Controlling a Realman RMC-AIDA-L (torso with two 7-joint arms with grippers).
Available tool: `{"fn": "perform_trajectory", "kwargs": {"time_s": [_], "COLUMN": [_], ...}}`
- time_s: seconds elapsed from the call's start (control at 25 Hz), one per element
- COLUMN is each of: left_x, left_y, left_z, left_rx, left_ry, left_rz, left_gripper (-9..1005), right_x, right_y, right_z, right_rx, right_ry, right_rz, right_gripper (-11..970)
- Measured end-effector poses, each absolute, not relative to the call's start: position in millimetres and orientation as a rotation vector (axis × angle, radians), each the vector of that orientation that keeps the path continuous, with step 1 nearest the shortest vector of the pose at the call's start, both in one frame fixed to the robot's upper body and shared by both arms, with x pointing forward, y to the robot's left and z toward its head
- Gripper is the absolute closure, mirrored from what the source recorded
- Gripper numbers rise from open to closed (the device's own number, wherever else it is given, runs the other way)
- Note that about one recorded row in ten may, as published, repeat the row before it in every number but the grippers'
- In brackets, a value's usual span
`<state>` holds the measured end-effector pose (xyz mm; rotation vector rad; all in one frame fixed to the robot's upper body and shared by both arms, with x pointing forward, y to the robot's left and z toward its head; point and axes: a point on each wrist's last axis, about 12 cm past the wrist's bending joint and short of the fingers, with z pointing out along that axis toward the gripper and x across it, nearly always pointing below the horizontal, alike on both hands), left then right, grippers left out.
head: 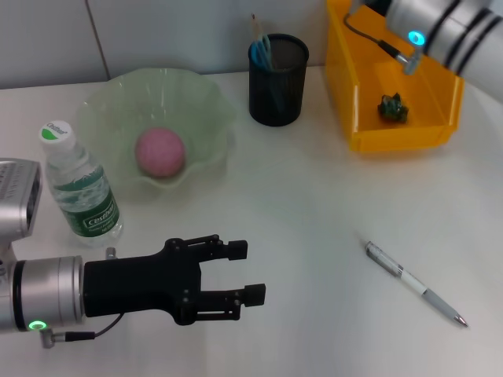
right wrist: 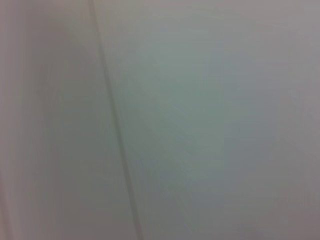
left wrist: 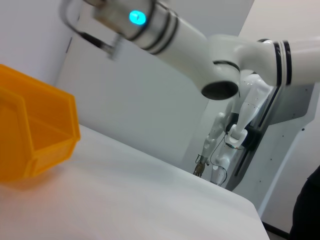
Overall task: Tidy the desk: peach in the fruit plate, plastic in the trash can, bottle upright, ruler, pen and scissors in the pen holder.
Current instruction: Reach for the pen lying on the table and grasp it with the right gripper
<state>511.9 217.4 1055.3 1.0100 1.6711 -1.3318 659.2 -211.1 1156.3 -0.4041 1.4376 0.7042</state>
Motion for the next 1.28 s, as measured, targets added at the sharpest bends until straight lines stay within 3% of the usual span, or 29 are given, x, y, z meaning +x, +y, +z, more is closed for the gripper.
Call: {"fn": "perform_trajectory", "kwargs": {"time_s": [0.28,0.56,0.88,1.28], "left_x": [511,512,518,516], "left_y": [221,225,229,243], "left_z": [1054,1054,1058,1059], "left_rx": [1.013,1.030,1.069,1.181], "left_ry": [1.678,1.676,1.657,1.658], "left_rz": [-1.315,-1.286,-1.231,-1.179], "left_gripper": [189,189,189,189], "right_x": [604,579,563,565], "right_y": [-242,-249,-240,-238], "right_z": [1165,1176,1216,1198], "right_rx": [-0.597,-0.780,-0.761,-0.660], "right_ry": [1.501,1.852,2.504,2.836], "right_rz": [0.890,0.878,0.701,0.674], "right_gripper": [329,329,332,335]}}
